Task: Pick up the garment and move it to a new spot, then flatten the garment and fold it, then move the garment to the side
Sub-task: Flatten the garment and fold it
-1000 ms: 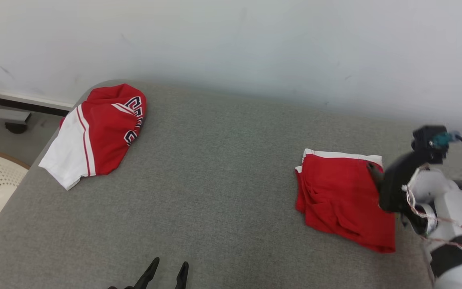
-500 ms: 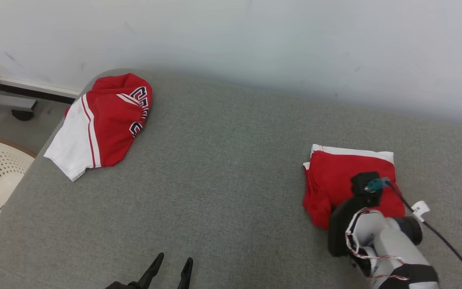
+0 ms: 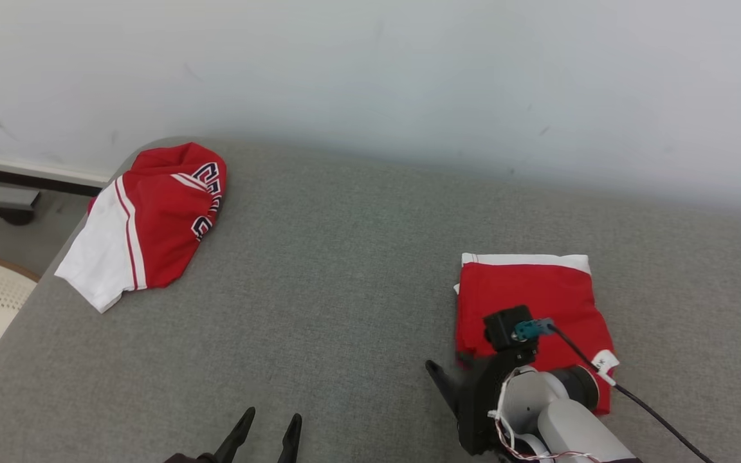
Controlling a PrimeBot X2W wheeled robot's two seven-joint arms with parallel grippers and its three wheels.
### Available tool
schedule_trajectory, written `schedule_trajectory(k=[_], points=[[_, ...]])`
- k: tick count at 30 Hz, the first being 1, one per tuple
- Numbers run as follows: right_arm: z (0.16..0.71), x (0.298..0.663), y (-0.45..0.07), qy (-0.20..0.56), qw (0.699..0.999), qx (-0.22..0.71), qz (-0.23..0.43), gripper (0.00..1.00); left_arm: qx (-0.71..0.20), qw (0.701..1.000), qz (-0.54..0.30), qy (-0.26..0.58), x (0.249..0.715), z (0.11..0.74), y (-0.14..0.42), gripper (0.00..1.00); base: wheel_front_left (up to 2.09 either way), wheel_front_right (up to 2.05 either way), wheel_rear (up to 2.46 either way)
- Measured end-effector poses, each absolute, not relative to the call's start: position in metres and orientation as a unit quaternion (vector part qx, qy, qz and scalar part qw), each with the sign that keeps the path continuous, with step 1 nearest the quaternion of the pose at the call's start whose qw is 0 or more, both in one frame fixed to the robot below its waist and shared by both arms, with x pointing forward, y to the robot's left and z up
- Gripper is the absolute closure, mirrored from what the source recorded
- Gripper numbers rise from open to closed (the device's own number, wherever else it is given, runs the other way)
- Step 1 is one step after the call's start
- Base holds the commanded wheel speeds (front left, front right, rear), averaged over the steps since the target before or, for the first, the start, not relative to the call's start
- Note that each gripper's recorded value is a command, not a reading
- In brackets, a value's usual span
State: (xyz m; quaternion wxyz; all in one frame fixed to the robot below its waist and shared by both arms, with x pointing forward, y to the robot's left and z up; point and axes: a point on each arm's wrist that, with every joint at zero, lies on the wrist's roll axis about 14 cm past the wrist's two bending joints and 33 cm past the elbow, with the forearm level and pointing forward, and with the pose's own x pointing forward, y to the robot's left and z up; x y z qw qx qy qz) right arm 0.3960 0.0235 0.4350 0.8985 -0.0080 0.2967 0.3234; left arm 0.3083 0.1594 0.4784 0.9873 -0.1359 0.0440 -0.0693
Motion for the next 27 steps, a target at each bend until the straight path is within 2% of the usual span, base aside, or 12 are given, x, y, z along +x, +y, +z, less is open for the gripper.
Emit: schedule_trajectory(k=[7,10,14,21,27], points=[[0.476,0.408,-0.022,0.193,0.945,0.073,0.255,0.0,-0.125,0.989,-0.077,0.029,0.311,0.486,0.158,0.0,0.0,0.0,0.0],[0.498,0.4,-0.061,0.124,0.965,0.114,0.201,0.0,-0.117,0.991,-0.07,0.006,0.319,0.498,0.162,0.0,0.0,0.0,0.0],[0.504,0.381,-0.101,0.084,0.977,0.13,0.147,0.0,-0.124,0.991,-0.047,0.009,0.321,0.495,0.171,0.0,0.0,0.0,0.0],[0.492,0.346,-0.171,0.073,0.988,0.126,0.045,0.0,-0.131,0.991,-0.022,-0.001,0.333,0.501,0.179,0.0,0.0,0.0,0.0],[0.483,0.326,-0.197,0.076,0.99,0.119,0.004,0.0,-0.137,0.991,-0.01,-0.004,0.336,0.503,0.185,0.0,0.0,0.0,0.0]])
